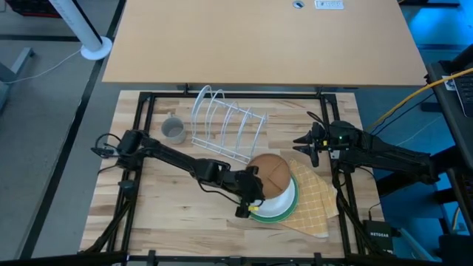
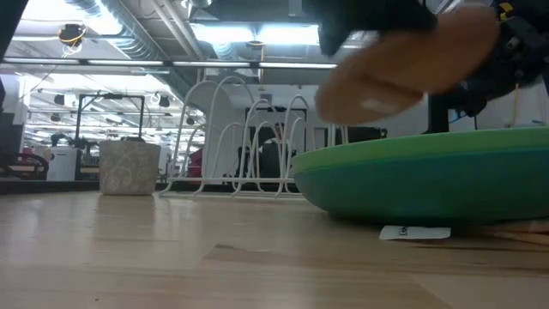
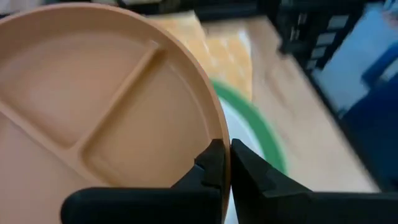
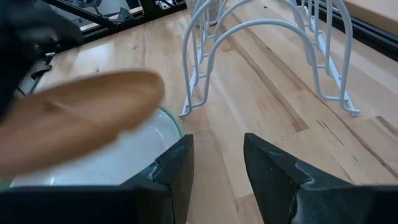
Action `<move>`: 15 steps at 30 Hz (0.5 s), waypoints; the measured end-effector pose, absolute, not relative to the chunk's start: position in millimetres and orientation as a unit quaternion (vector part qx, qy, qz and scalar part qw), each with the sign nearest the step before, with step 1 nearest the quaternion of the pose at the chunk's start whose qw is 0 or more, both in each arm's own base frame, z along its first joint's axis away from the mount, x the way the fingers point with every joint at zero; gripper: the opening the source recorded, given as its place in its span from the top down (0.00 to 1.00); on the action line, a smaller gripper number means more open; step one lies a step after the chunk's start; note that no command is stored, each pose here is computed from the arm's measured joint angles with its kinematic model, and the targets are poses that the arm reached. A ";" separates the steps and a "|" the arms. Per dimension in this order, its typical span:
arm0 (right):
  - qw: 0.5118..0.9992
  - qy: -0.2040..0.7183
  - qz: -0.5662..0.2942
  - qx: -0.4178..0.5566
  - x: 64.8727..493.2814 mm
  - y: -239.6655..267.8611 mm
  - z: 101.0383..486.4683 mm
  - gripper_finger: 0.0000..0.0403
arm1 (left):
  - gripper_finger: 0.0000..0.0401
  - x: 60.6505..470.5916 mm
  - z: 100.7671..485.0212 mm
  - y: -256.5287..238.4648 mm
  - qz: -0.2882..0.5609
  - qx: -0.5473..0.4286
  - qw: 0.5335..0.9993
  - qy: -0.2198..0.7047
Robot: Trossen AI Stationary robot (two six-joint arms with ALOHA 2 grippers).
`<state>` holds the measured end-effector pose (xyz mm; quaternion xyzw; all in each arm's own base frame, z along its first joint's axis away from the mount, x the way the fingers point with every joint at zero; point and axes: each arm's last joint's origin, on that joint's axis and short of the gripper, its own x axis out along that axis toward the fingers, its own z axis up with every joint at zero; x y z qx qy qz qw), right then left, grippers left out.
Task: Sort dishes
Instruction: Put the brown plate from top of the white plate onto the white dish rack
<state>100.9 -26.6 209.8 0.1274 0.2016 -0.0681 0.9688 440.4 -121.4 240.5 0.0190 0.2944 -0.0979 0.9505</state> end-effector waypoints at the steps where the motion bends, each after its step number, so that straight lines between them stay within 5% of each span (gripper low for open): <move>1: 0.969 0.201 -0.072 0.126 101.0 -26.8 209.9 0.64 | 0.99 438.1 248.3 -120.6 -0.093 0.011 0.954 0.286; 15: 0.968 0.202 -0.075 0.126 100.8 -27.0 209.7 0.64 | 1.00 407.3 334.2 -95.9 0.043 -0.066 0.984 0.160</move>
